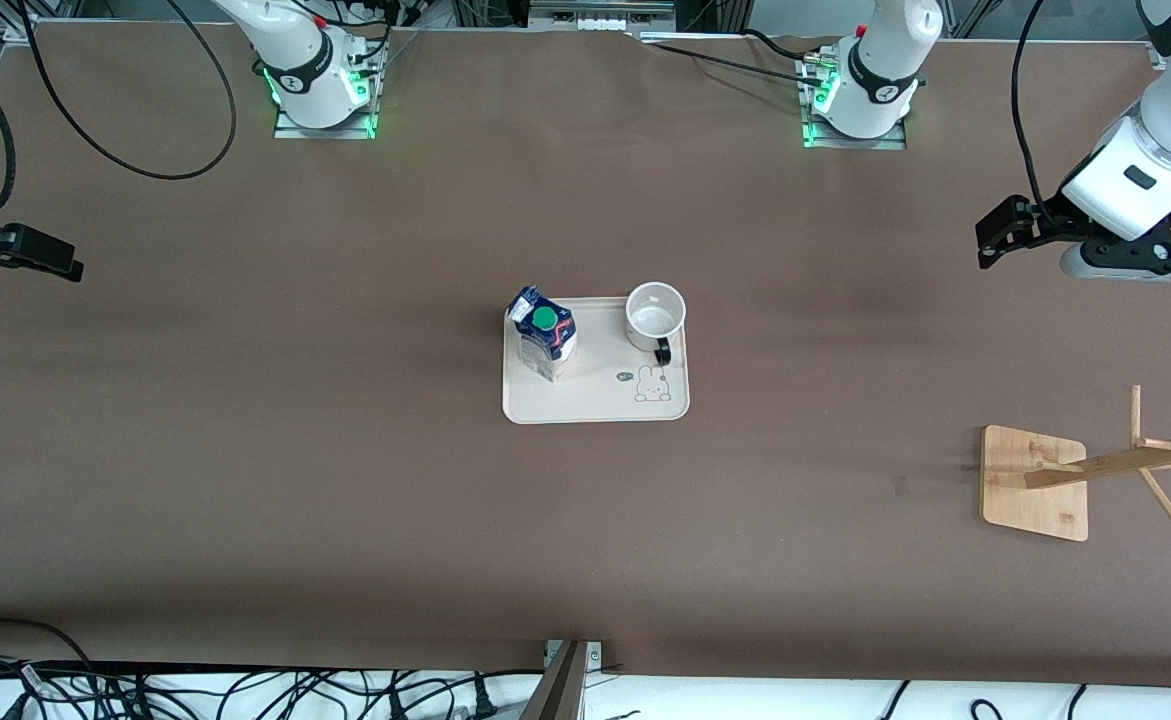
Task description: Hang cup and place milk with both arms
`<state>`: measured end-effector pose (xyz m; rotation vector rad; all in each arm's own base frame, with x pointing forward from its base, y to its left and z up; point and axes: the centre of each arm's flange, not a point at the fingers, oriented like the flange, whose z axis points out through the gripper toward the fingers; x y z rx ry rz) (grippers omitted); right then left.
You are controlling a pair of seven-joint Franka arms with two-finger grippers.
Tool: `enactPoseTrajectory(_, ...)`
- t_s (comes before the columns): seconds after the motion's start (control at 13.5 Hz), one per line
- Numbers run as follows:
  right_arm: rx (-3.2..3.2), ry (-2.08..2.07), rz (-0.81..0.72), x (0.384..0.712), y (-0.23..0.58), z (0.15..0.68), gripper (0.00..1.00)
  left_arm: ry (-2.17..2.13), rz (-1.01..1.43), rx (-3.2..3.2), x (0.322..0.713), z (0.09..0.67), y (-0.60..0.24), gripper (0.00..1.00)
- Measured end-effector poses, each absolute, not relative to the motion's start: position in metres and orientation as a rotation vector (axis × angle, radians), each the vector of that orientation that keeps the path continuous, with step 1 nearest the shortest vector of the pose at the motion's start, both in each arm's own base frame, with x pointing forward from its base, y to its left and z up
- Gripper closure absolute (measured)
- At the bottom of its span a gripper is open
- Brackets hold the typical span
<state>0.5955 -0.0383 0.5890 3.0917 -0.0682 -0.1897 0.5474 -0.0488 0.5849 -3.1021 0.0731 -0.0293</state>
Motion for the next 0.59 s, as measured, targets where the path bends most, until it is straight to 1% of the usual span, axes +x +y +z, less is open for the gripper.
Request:
enactPoseTrajectory(0.3,3.175,0.015,-0.266,0.603,-0.011,0.566,0.00,0.073,-0.029,-3.102,0.547,0.585,-0.049,0.00)
enactPoseTrajectory(0.59,3.177,0.141,-0.389,0.617,0.033,0.519,0.00,0.073,-0.029,-3.102,0.547,0.585,-0.049,0.00)
